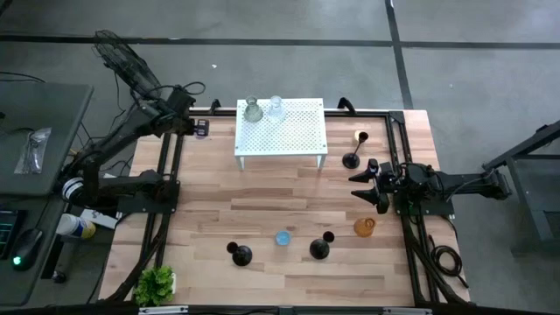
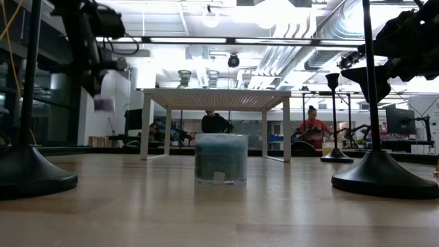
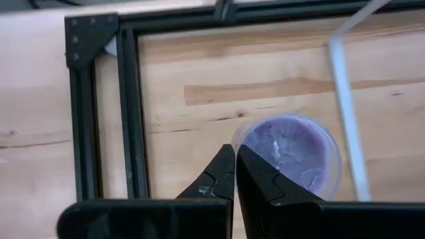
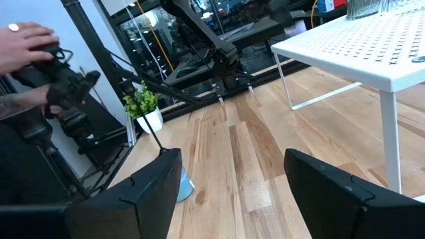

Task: Pick & Place candle stick holders
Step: Put the purple scented candle on the shelf

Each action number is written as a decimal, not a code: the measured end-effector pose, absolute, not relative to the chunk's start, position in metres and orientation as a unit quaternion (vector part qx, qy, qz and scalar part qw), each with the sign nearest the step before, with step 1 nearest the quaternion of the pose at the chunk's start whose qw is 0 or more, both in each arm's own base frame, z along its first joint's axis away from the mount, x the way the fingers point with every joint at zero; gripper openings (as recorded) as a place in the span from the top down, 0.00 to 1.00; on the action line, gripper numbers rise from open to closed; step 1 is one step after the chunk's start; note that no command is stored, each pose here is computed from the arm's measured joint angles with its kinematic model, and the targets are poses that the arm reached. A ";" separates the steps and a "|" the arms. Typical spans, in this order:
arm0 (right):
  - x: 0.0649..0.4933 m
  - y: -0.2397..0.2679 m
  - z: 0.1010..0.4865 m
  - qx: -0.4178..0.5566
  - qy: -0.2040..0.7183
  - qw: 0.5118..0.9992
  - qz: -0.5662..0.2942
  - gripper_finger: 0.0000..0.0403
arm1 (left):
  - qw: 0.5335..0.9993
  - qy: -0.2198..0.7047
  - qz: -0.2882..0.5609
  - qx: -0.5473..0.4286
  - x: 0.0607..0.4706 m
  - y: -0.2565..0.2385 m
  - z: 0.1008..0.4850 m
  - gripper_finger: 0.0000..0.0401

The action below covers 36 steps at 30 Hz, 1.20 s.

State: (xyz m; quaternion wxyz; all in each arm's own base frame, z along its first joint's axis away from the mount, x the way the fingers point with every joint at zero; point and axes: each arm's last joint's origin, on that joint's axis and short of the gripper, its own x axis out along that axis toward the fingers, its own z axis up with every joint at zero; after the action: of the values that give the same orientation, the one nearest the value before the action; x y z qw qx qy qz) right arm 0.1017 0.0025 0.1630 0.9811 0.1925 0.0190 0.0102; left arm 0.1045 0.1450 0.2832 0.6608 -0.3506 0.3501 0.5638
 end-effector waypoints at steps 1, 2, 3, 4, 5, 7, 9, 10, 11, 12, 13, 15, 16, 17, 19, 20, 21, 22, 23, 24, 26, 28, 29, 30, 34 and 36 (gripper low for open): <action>0.102 0.003 0.163 0.192 0.019 0.981 0.010 0.36 | 0.665 0.350 0.560 -0.348 0.105 0.143 0.289 1.00; 0.102 0.003 0.163 0.192 0.019 0.981 0.010 0.36 | 0.670 0.350 0.556 -0.345 0.106 0.141 0.294 1.00; 0.102 0.003 0.163 0.192 0.019 0.981 0.010 0.36 | 0.676 0.348 0.552 -0.343 0.107 0.139 0.300 1.00; 0.102 0.003 0.163 0.192 0.019 0.981 0.010 0.36 | 0.681 0.346 0.548 -0.340 0.108 0.137 0.306 1.00; 0.102 0.003 0.163 0.192 0.019 0.981 0.010 0.36 | 0.687 0.345 0.543 -0.337 0.110 0.134 0.312 1.00; 0.102 0.003 0.163 0.192 0.019 0.981 0.010 0.36 | 0.699 0.341 0.533 -0.332 0.113 0.130 0.322 1.00; 0.102 0.003 0.163 0.192 0.019 0.981 0.010 0.36 | 0.712 0.328 0.525 -0.332 0.117 0.126 0.333 1.00; 0.102 0.003 0.163 0.192 0.019 0.981 0.010 0.36 | 0.718 0.321 0.521 -0.333 0.119 0.123 0.338 1.00; 0.102 0.003 0.163 0.192 0.019 0.981 0.010 0.36 | 0.722 0.317 0.516 -0.334 0.121 0.120 0.342 1.00; 0.102 0.003 0.163 0.192 0.019 0.981 0.010 0.36 | 0.724 0.314 0.513 -0.336 0.123 0.118 0.345 1.00; 0.102 0.003 0.163 0.192 0.019 0.981 0.010 0.36 | 0.726 0.311 0.511 -0.340 0.125 0.116 0.347 1.00; 0.102 0.003 0.163 0.192 0.019 0.981 0.010 0.36 | 0.729 0.305 0.504 -0.348 0.132 0.114 0.351 1.00; 0.102 0.003 0.163 0.192 0.019 0.981 0.010 0.36 | 0.730 0.304 0.500 -0.353 0.136 0.112 0.352 1.00; 0.102 0.003 0.163 0.192 0.019 0.981 0.010 0.36 | 0.731 0.304 0.495 -0.357 0.140 0.111 0.353 1.00; 0.102 0.003 0.163 0.192 0.019 0.981 0.010 0.36 | 0.734 0.305 0.486 -0.364 0.151 0.109 0.355 1.00; 0.102 0.003 0.163 0.192 0.019 0.981 0.010 0.36 | 0.734 0.307 0.483 -0.365 0.156 0.108 0.355 1.00; 0.102 0.003 0.163 0.192 0.019 0.981 0.010 0.36 | 0.734 0.309 0.482 -0.366 0.161 0.108 0.356 1.00; 0.102 0.003 0.163 0.192 0.019 0.981 0.010 0.36 | 0.733 0.310 0.483 -0.365 0.167 0.107 0.357 1.00; 0.102 0.003 0.163 0.192 0.019 0.981 0.010 0.36 | 0.734 0.311 0.482 -0.365 0.173 0.106 0.358 1.00; 0.102 0.003 0.163 0.192 0.019 0.981 0.010 0.36 | 0.734 0.312 0.480 -0.365 0.178 0.105 0.359 1.00; 0.102 0.003 0.163 0.192 0.019 0.981 0.010 0.36 | 0.735 0.315 0.479 -0.362 0.190 0.104 0.361 1.00; 0.102 0.003 0.163 0.192 0.019 0.981 0.010 0.36 | 0.736 0.319 0.477 -0.359 0.202 0.104 0.363 1.00; 0.102 0.003 0.163 0.192 0.019 0.981 0.010 0.36 | 0.736 0.320 0.477 -0.357 0.207 0.105 0.364 1.00; 0.102 0.003 0.163 0.192 0.019 0.981 0.010 0.36 | 0.736 0.322 0.478 -0.356 0.213 0.106 0.365 1.00; 0.102 0.003 0.163 0.192 0.019 0.981 0.010 0.36 | 0.725 0.332 0.487 -0.357 0.230 0.113 0.363 1.00; 0.102 0.003 0.163 0.192 0.019 0.981 0.010 0.36 | 0.720 0.339 0.491 -0.354 0.239 0.117 0.361 1.00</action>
State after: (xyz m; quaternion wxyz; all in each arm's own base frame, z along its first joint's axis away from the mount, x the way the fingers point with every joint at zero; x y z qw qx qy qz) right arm 0.1017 0.0026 0.1630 0.9811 0.1923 0.0191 0.0102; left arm 0.2386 0.1171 0.3609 0.7202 -0.3539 0.3386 0.4913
